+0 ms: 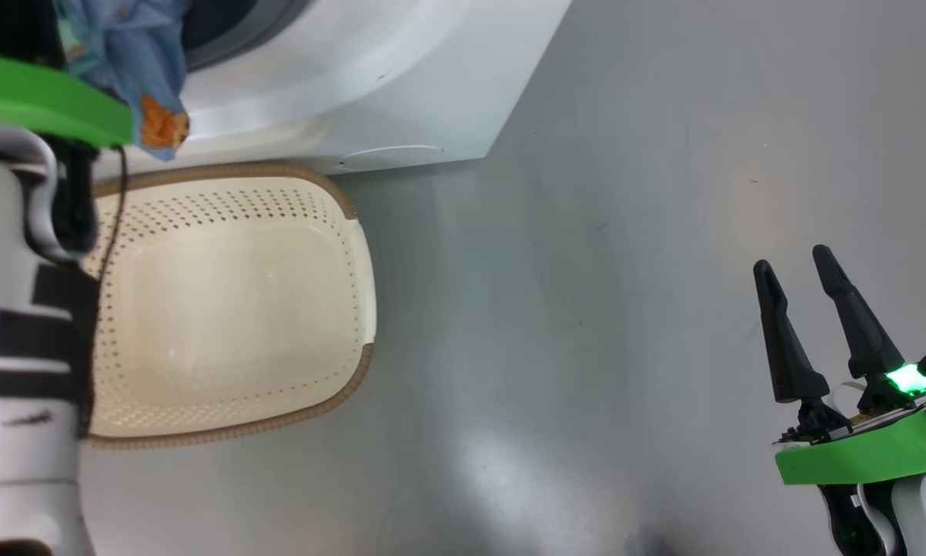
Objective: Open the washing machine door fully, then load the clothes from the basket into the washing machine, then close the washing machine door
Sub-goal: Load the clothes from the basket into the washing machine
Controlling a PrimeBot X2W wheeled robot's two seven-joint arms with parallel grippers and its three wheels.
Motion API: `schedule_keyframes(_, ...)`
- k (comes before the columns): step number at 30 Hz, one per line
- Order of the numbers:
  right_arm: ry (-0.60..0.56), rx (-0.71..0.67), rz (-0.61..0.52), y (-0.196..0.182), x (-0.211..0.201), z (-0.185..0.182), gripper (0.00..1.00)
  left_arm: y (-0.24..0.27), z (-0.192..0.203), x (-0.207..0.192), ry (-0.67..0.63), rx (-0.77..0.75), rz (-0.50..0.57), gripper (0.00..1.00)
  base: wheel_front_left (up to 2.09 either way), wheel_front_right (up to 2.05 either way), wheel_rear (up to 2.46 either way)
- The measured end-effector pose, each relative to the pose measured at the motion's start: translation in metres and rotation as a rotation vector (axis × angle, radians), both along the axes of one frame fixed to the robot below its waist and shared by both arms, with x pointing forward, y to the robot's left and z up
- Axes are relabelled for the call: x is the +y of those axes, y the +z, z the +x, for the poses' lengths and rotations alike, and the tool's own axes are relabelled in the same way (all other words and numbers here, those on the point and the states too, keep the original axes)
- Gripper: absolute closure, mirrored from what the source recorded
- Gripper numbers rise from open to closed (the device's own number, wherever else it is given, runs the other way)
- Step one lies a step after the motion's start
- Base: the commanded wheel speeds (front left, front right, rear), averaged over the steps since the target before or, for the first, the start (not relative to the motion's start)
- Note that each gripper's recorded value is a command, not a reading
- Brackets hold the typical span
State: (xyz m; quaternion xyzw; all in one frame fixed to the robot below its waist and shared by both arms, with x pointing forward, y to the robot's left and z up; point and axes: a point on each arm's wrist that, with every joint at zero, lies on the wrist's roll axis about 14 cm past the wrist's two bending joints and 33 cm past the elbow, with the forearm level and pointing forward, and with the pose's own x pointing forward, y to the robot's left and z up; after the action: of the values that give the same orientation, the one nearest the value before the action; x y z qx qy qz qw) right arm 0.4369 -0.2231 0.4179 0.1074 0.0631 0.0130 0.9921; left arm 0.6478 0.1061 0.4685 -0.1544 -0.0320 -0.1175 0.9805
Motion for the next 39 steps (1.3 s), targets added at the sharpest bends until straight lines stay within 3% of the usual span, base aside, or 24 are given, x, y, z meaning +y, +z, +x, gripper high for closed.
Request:
schedule_keyframes(5, -0.02, 0.007, -0.003, -0.001, -0.005, -0.003, 0.0, 0.002, 0.023, 0.001, 0.0, 0.009, 0.065, 1.0, 0.0, 0.0, 0.0)
schedule_keyframes(12, -0.038, 0.017, -0.006, -0.006, -0.009, -0.001, 0.0, 0.069, 0.06, 0.002, 0.04, -0.18, 0.114, 1.0, 0.0, 0.0, 0.0)
schedule_keyframes(15, -0.046, 0.027, -0.005, -0.01, -0.01, -0.002, 0.0, 0.074, 0.065, 0.003, 0.057, -0.21, 0.129, 1.0, 0.0, 0.0, 0.0)
schedule_keyframes(16, -0.046, 0.03, -0.005, -0.01, -0.01, -0.003, 0.0, 0.062, 0.066, 0.002, 0.057, -0.176, 0.131, 0.75, 0.0, 0.0, 0.0)
schedule_keyframes(17, -0.046, 0.032, -0.005, -0.011, -0.01, -0.003, 0.0, 0.045, 0.066, 0.0, 0.052, -0.124, 0.138, 0.0, 0.0, 0.0, 0.0)
schedule_keyframes(24, -0.047, 0.032, -0.002, -0.01, -0.009, -0.005, 0.0, 0.007, 0.063, 0.005, 0.055, -0.005, 0.168, 0.0, 0.0, 0.0, 0.0)
schedule_keyframes(39, -0.032, 0.011, 0.011, -0.004, -0.003, -0.002, 0.0, -0.001, 0.046, 0.013, 0.083, 0.033, 0.125, 0.0, 0.0, 0.0, 0.0)
